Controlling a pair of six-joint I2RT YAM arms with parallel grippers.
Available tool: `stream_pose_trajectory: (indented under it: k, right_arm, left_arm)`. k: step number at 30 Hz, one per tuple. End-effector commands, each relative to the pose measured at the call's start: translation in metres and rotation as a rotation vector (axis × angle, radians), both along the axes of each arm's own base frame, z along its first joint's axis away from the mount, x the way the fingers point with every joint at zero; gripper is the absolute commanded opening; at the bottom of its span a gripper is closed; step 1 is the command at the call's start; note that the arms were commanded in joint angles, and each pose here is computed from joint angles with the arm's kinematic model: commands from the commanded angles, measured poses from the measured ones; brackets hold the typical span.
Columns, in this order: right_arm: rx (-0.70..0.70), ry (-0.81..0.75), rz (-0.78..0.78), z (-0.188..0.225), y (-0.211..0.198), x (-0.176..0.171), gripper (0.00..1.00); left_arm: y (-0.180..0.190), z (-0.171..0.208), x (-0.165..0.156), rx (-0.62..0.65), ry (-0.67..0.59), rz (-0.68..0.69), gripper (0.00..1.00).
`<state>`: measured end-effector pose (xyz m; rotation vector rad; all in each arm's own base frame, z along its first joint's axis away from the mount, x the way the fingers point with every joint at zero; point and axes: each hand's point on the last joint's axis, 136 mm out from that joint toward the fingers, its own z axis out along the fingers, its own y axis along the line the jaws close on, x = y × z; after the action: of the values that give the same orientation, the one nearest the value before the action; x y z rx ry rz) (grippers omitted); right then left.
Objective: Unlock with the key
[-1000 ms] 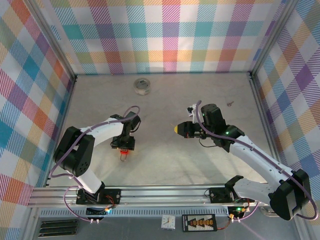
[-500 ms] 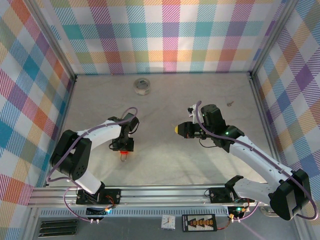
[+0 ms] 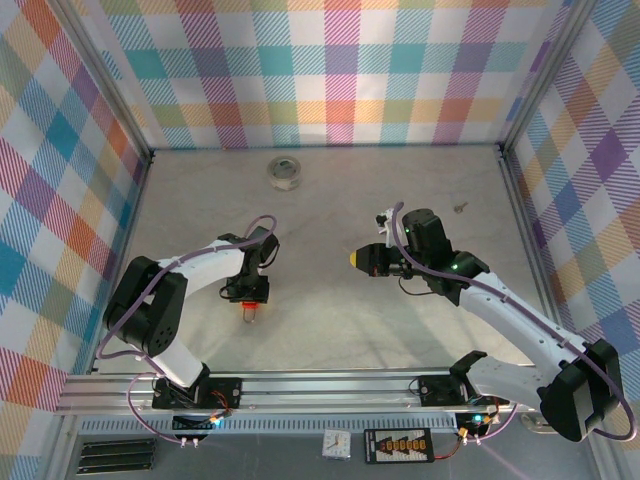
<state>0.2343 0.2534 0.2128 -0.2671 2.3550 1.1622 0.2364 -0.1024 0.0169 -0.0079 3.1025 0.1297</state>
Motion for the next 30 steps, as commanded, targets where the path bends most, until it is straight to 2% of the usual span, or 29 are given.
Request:
stream_pose_trajectory:
  k: [1,6,12,17,21,26,30]
  right_arm:
    - [-0.008,-0.008,-0.009,0.0,-0.006,-0.002,0.0]
    - [-0.005,0.0,0.001,0.0,-0.008,-0.001,0.0]
    - [-0.023,0.008,0.081,0.005,-0.013,-0.01,0.0]
    - [-0.065,0.009,0.118,0.014,-0.021,-0.024,0.0]
    - [-0.077,0.026,0.153,0.017,-0.024,-0.035,0.0]
    - [-0.062,0.021,0.237,0.028,-0.023,-0.053,0.0]
    - [-0.048,0.029,0.302,0.034,-0.022,-0.066,0.0]
  left_arm:
    - [0.002,-0.006,-0.006,0.001,0.031,0.004,0.38]
    - [-0.023,0.007,0.002,-0.072,-0.026,-0.085,0.23]
    - [-0.082,0.063,0.028,-0.092,-0.245,-0.389,0.04]
    - [-0.131,0.128,0.047,-0.159,-0.501,-0.65,0.02]
    - [-0.165,0.17,0.033,-0.221,-0.674,-0.913,0.02]
    - [-0.184,0.183,-0.008,-0.25,-0.795,-1.311,0.03]
    - [-0.182,0.19,-0.027,-0.21,-0.863,-1.479,0.03]
